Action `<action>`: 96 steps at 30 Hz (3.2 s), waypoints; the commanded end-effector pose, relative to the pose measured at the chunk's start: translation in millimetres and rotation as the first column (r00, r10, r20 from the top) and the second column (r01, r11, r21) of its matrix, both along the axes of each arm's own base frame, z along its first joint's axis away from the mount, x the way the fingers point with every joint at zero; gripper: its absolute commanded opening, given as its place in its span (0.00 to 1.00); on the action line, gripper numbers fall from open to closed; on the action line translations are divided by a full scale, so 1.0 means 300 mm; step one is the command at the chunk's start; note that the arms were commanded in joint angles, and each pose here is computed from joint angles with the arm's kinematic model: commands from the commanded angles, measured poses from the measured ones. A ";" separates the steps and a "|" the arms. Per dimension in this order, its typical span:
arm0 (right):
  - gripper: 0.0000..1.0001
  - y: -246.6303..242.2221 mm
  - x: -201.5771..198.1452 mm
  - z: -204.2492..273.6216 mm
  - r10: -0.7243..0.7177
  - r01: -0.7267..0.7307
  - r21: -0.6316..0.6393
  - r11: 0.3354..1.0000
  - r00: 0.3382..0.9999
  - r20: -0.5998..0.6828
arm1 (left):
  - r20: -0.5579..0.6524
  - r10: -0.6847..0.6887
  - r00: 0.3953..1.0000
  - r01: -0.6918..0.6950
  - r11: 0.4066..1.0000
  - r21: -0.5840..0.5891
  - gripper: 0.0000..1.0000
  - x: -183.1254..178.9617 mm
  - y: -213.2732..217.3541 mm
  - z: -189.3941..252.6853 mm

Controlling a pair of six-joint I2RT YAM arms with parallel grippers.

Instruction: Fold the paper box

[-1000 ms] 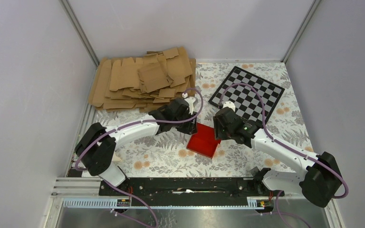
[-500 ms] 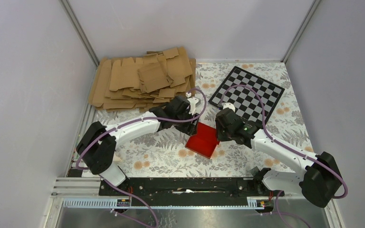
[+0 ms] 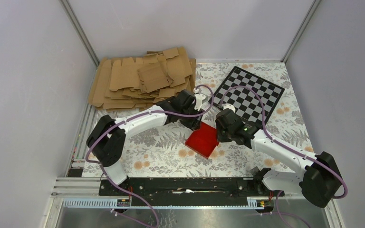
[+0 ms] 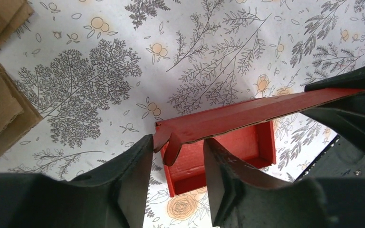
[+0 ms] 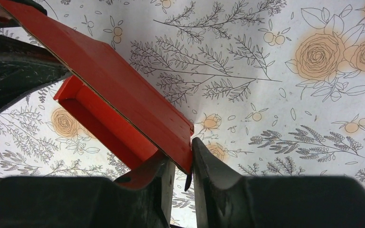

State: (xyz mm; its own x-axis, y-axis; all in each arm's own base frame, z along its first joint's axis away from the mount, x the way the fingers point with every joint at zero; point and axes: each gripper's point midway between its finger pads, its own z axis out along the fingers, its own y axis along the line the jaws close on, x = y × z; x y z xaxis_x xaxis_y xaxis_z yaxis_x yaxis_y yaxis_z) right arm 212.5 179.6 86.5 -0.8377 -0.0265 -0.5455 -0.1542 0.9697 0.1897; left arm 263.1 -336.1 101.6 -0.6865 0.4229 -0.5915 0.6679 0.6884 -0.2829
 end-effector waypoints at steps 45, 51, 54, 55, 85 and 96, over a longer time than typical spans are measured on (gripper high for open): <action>0.00 0.208 0.526 0.150 -0.375 0.300 0.245 0.922 0.849 0.371 | 0.332 0.607 0.722 -0.423 0.767 -0.482 0.00 0.218 0.156 0.154; 0.00 0.184 0.473 0.047 -0.334 0.282 0.195 0.939 0.879 0.339 | 0.293 0.583 0.758 -0.430 0.784 -0.447 0.00 0.205 0.131 0.079; 0.00 0.174 0.449 0.009 -0.318 0.273 0.178 0.945 0.892 0.320 | 0.278 0.574 0.770 -0.438 0.793 -0.424 0.00 0.198 0.126 0.044; 0.00 0.168 0.442 -0.006 -0.316 0.274 0.170 0.947 0.895 0.315 | 0.269 0.573 0.774 -0.443 0.794 -0.417 0.00 0.194 0.127 0.030; 1.00 0.155 0.217 0.166 0.066 -0.117 0.132 0.984 0.937 0.342 | 0.247 0.498 0.831 -0.420 0.854 -0.306 0.00 0.149 0.101 -0.055; 0.93 0.203 0.188 0.227 0.344 -0.375 0.011 0.927 0.860 0.376 | 0.284 0.435 0.855 -0.358 0.890 -0.283 0.00 0.122 0.094 -0.055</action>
State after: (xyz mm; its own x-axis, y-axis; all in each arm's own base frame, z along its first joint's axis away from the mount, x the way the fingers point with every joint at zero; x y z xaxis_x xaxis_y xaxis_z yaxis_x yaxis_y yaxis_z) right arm 274.0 227.9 142.5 -0.5848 -0.1024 -0.8047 -0.4137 0.8909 0.1874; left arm 302.1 -299.9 77.3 -0.5321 -0.0358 -0.8459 0.3770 0.8846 -0.2746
